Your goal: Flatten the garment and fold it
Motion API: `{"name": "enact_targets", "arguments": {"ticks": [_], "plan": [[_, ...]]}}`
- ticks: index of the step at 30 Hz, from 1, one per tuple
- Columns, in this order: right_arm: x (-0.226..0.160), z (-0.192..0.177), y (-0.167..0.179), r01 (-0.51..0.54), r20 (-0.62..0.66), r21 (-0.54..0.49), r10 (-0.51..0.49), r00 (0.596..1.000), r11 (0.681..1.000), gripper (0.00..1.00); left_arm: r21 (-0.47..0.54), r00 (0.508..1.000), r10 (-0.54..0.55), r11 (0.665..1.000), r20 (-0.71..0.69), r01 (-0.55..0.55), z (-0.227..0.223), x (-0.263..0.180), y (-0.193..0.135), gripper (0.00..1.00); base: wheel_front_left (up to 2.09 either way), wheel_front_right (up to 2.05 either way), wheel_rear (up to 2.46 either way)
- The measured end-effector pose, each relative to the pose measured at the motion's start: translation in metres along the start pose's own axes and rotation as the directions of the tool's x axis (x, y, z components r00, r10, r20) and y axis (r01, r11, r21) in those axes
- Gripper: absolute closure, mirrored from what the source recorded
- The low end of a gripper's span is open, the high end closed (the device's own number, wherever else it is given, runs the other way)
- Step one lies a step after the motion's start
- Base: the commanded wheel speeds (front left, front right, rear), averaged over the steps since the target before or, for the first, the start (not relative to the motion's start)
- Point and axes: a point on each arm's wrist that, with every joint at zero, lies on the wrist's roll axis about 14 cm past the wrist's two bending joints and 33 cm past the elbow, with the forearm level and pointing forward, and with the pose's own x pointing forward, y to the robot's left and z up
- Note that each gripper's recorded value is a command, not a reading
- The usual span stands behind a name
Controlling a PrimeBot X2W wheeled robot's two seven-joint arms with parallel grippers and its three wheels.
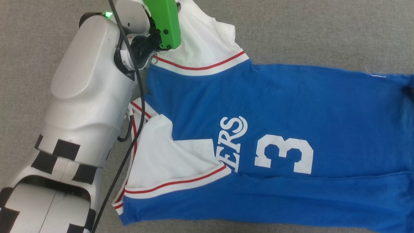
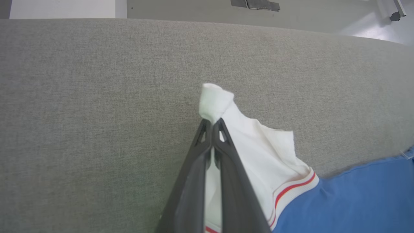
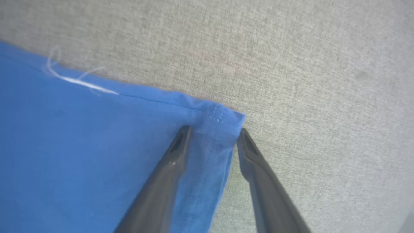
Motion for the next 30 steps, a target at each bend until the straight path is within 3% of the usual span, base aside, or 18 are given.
{"name": "enact_targets", "arguments": {"ticks": [8,13,24,30], "plan": [[-0.020,0.014,-0.001,-0.014,0.125,0.082,0.004,0.992,0.996,1.00,-0.036,0.990,-0.097,0.994,0.104,0.102,0.020,-0.026,-0.024,1.00,0.00,0.00,0.00],[-0.049,0.010,-0.009,-0.006,0.227,0.133,-0.024,0.974,0.991,1.00,-0.060,0.968,-0.170,0.981,0.184,0.184,0.021,-0.068,-0.040,1.00,0.00,0.00,0.00],[-0.083,-0.042,-0.004,-0.019,0.285,0.232,-0.049,0.957,0.972,1.00,-0.147,0.955,-0.115,0.976,0.273,0.160,-0.014,-0.152,-0.031,1.00,0.00,0.00,0.00],[-0.093,-0.061,0.007,-0.038,0.304,0.247,-0.040,0.952,0.968,1.00,-0.267,0.956,-0.070,0.952,0.284,0.150,-0.050,-0.185,-0.023,1.00,0.00,0.00,0.00]]}}
